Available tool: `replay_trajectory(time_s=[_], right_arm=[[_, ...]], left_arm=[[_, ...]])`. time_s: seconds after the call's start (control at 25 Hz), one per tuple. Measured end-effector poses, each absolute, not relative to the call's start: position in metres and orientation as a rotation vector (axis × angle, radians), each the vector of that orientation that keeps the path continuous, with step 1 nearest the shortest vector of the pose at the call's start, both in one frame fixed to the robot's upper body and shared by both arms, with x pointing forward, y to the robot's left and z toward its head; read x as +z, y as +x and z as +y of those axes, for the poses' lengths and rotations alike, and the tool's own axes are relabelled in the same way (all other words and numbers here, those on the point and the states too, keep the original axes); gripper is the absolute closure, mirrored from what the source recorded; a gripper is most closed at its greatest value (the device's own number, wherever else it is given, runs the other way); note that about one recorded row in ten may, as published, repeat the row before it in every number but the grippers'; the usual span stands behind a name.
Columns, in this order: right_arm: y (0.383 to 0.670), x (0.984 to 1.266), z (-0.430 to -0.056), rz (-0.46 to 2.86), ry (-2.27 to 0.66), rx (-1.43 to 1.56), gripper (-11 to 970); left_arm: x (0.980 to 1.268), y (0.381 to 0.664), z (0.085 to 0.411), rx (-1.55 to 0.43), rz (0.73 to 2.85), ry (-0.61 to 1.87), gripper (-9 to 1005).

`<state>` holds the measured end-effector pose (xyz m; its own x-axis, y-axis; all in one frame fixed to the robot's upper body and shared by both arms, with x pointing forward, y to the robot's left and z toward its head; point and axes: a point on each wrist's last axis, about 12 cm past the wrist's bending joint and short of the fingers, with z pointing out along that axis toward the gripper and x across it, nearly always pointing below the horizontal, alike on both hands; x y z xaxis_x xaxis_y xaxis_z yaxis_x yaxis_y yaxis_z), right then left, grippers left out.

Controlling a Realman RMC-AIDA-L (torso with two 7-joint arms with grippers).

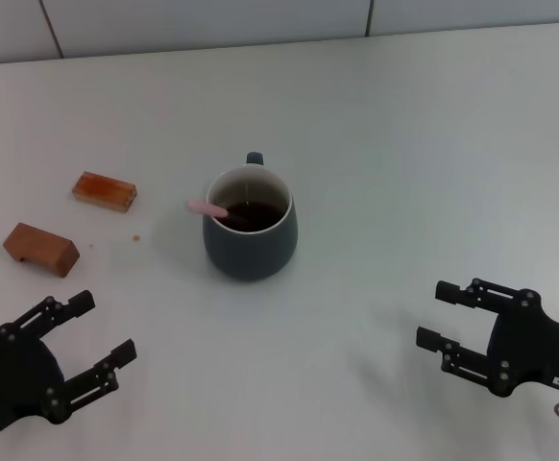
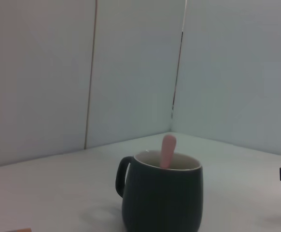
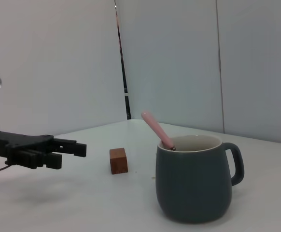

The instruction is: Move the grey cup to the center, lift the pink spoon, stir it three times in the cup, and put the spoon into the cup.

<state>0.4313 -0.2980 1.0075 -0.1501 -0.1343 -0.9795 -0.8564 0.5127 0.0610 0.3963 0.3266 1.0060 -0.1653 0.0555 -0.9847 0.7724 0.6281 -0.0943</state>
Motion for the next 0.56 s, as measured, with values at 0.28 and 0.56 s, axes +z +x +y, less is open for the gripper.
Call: replay_trajectory(time_s=[0.28,0.56], right_arm=[[0.4311,1.0073,-0.2971,1.617,-0.864,0.796,336],[0.4316,1.0071,-0.2957,1.616,-0.865,0.799,335]], left_arm=[[1.0036,0.4034,0.3198,-0.770,1.659,0.670,198],[1.0024,0.4054,0.3191,-0.765,1.670,0.669,198]])
